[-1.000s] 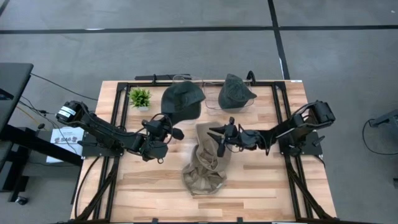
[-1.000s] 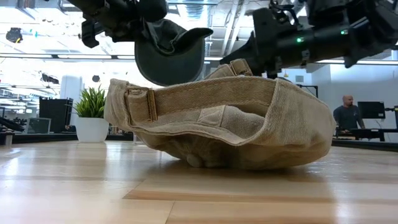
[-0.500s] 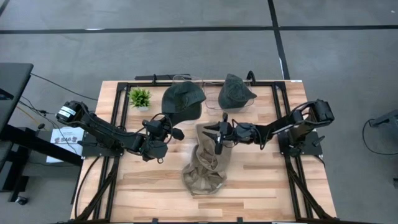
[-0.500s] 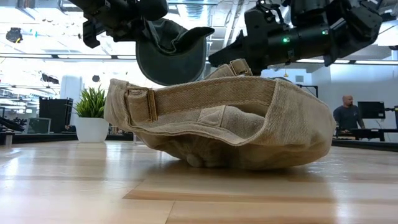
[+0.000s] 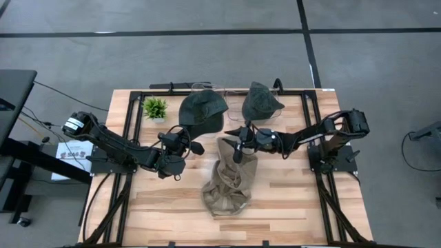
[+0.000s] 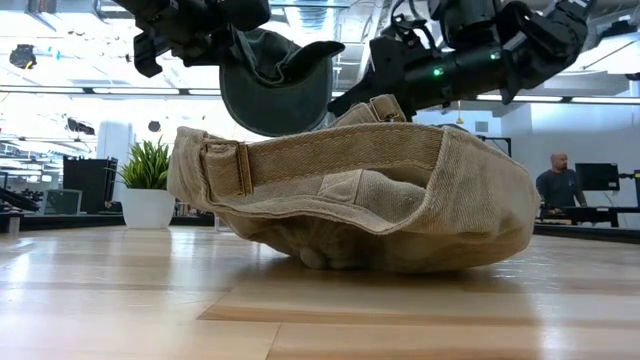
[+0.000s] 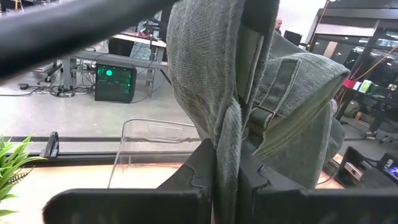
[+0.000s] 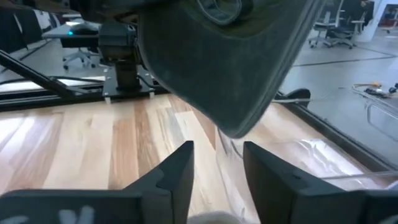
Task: Pick & Place hat
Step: Put the black cap into the right transparent bin
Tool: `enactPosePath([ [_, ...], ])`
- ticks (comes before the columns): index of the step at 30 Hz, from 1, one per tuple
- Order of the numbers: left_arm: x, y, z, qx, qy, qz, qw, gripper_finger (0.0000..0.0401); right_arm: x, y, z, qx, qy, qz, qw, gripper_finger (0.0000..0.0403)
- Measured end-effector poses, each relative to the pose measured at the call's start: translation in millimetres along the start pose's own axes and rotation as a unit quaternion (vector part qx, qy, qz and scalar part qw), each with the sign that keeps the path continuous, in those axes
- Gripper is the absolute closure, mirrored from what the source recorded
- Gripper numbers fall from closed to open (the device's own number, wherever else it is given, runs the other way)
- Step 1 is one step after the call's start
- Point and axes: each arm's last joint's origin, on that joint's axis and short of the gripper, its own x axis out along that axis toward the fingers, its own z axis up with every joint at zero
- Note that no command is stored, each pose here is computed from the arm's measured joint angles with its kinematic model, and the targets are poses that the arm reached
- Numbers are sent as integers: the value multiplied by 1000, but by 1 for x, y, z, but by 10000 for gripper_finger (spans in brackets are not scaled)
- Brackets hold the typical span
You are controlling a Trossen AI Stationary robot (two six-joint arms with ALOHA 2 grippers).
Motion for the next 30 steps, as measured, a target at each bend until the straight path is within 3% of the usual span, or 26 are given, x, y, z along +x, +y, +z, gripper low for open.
enactPosePath([
  [12, 0, 0, 0, -3, 0, 0, 1000, 376, 5, -7, 6, 28, -6, -15, 999, 186],
  [30, 0, -1, 1, -16, 3, -4, 1000, 376, 10, -17, 14, 42, -22, -29, 998, 216],
])
